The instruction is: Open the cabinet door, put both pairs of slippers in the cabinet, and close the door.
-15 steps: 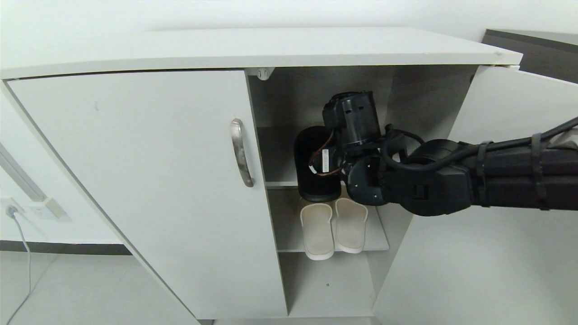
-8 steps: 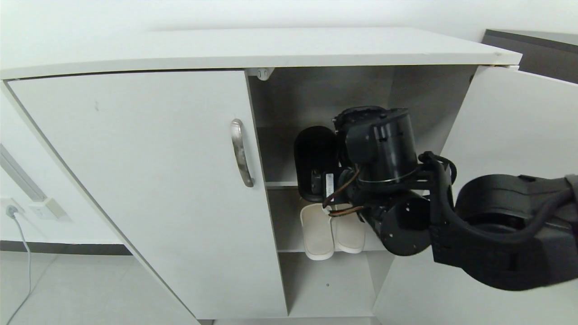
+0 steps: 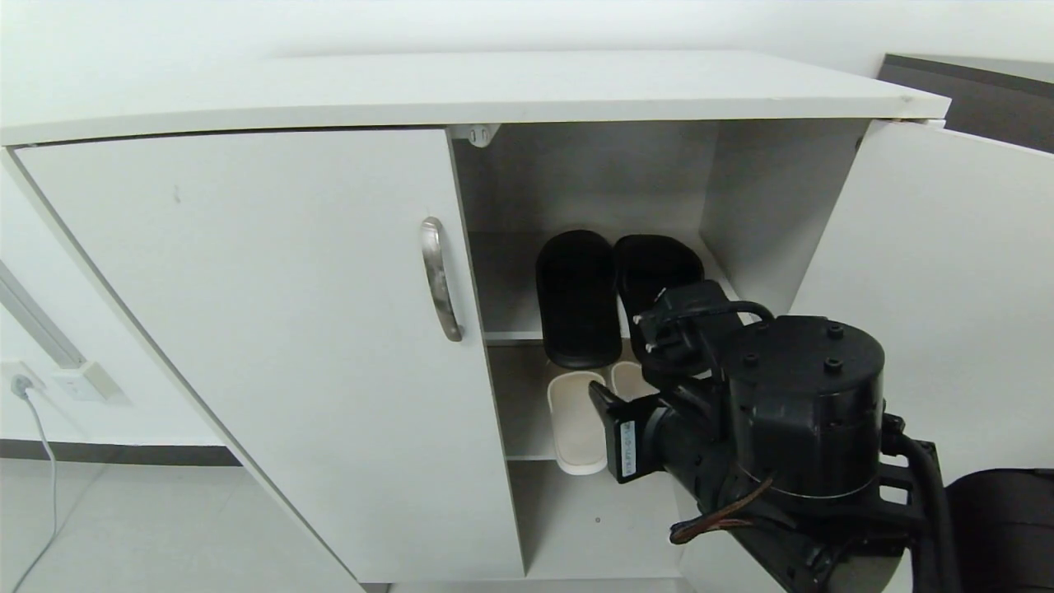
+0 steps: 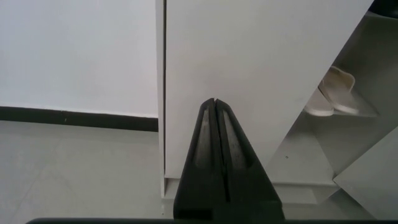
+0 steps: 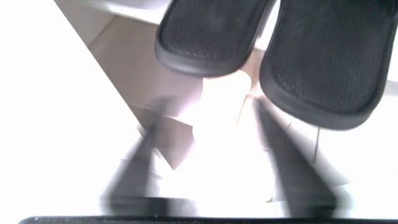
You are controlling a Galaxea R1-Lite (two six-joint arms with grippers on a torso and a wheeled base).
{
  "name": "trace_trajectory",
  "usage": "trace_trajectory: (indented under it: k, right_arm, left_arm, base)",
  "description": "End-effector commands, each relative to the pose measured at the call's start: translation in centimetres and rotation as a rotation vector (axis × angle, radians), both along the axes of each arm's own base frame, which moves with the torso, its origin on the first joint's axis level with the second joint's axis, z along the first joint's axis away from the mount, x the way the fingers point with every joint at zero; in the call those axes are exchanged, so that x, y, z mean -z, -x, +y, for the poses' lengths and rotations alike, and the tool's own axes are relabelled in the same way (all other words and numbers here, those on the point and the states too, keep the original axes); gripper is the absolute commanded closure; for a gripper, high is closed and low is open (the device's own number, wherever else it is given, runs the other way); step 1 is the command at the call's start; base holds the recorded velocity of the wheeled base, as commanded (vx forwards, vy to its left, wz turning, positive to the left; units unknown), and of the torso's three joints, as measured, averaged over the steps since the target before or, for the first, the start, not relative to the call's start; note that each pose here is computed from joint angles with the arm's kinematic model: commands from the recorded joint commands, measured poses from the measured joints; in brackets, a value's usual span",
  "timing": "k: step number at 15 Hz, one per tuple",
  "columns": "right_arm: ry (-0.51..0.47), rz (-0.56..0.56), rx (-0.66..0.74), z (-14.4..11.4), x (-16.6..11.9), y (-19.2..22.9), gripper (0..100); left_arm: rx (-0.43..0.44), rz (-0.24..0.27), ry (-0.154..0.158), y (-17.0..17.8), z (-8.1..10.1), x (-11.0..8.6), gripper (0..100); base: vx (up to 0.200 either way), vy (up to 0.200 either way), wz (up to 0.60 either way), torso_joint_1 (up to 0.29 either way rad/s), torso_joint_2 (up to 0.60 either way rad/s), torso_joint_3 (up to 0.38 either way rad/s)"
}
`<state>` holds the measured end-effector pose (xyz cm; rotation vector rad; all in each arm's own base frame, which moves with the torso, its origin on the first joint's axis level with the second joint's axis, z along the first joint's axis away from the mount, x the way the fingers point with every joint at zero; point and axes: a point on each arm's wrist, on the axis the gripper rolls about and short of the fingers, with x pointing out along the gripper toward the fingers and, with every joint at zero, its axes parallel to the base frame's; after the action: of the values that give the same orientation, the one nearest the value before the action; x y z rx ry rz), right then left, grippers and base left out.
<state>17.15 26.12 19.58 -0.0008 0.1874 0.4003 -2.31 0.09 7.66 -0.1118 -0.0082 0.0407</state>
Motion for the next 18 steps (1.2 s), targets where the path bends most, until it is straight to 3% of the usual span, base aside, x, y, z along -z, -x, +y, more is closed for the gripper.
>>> trace_trajectory:
  k: [1, 5, 18]
  right_arm:
    - [0.015, 0.008, -0.002, 0.0, 0.5, 0.1, 100]
    - [0.032, 0.020, 0.005, 0.4, 1.3, -0.2, 100]
    - [0.041, 0.029, 0.004, 0.4, 1.7, -0.2, 100]
  left_arm:
    - [0.000, 0.000, 0.000, 0.0, 0.0, 0.0, 100]
    - [0.000, 0.000, 0.000, 0.0, 0.0, 0.0, 100]
    - [0.000, 0.001, 0.000, 0.0, 0.0, 0.0, 100]
  base:
    - [0.000, 0.000, 0.00, 0.000, 0.00, 0.000]
    - [0.000, 0.000, 0.00, 0.000, 0.00, 0.000]
    - [-0.200, 0.000, 0.00, 0.003, 0.00, 0.001]
